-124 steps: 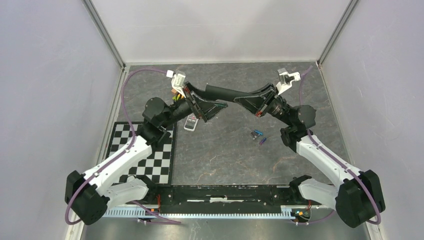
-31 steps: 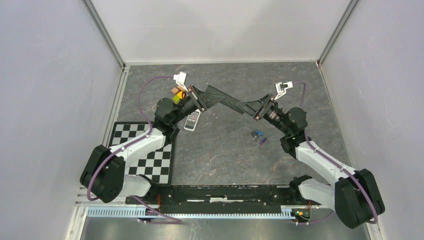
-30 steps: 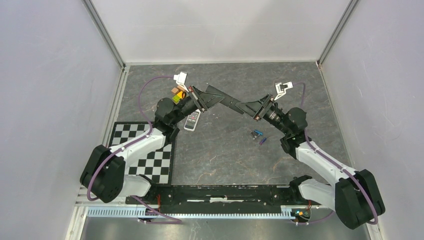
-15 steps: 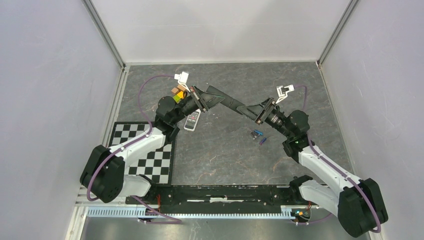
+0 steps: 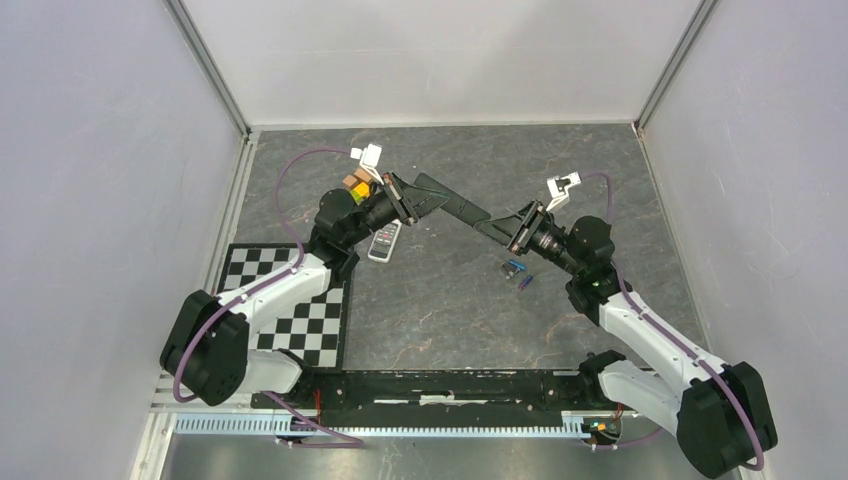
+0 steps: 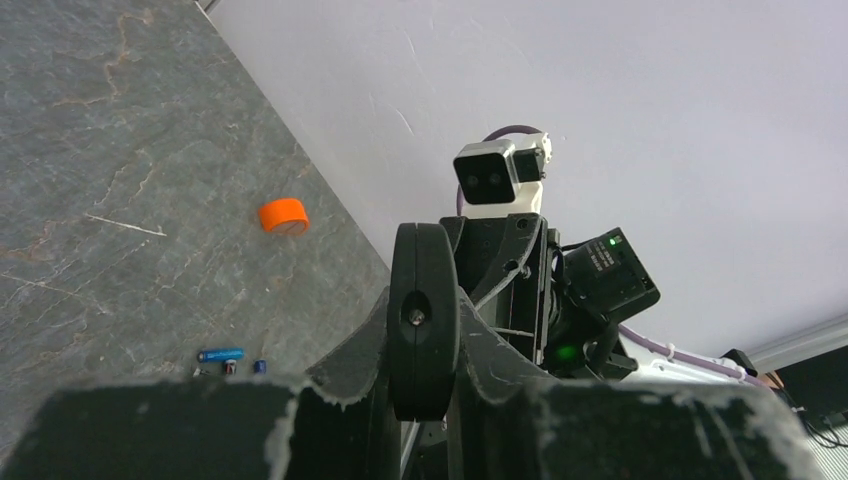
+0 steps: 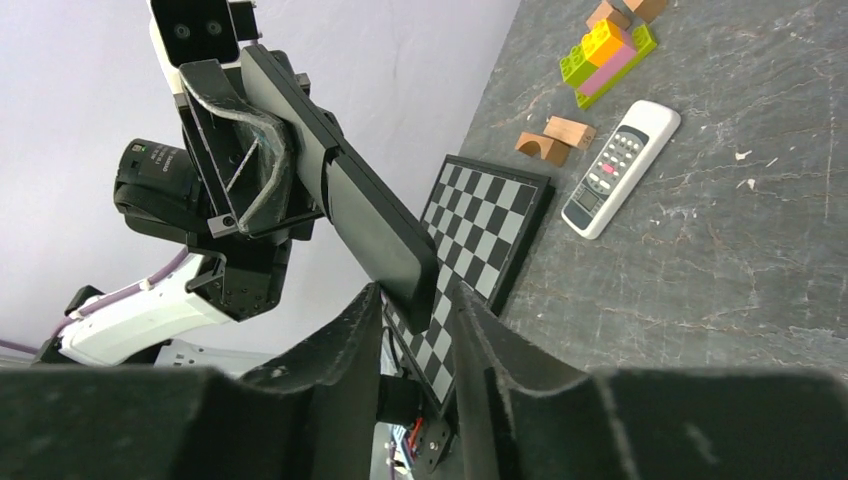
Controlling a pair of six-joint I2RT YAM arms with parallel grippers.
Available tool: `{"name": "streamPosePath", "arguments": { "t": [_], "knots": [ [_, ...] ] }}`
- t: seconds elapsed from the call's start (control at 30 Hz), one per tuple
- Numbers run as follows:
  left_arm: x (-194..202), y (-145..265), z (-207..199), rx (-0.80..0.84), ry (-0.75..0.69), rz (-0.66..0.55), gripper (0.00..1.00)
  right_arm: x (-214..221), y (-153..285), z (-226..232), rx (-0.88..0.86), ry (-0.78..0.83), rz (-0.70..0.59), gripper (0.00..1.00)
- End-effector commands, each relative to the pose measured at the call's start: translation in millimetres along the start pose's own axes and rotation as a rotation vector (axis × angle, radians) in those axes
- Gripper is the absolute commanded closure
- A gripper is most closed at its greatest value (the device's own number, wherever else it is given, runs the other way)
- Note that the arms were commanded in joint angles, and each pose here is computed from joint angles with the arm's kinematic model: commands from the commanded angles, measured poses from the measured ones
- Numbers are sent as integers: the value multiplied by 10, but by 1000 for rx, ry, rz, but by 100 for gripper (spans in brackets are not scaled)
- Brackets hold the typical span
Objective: Load the batteries into the remote control
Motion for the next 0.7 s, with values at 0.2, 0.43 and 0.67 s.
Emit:
{"name": "streamPosePath", "arguments": {
  "t": [0.2, 0.43, 0.67],
  "knots": [
    [-130, -29, -97, 41, -79, -53, 98, -83, 9, 91, 2, 56, -51, 79],
    [-48, -15, 8, 8, -97, -19, 98, -61, 39, 53, 28, 68, -56, 86],
    [3, -6, 82, -19, -98, -4, 98, -29, 58, 47, -32, 64, -74, 100]
  ]
}}
Point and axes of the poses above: each gripper's point midway between its finger pads, its own y axis back along the fingers, its own z axis along the line the jaws close on, x = y × z, the point moved 10 cm from there along y, back along the fingers, and after that the axes turned 4 degrees about -y, right-handed, at the moved point
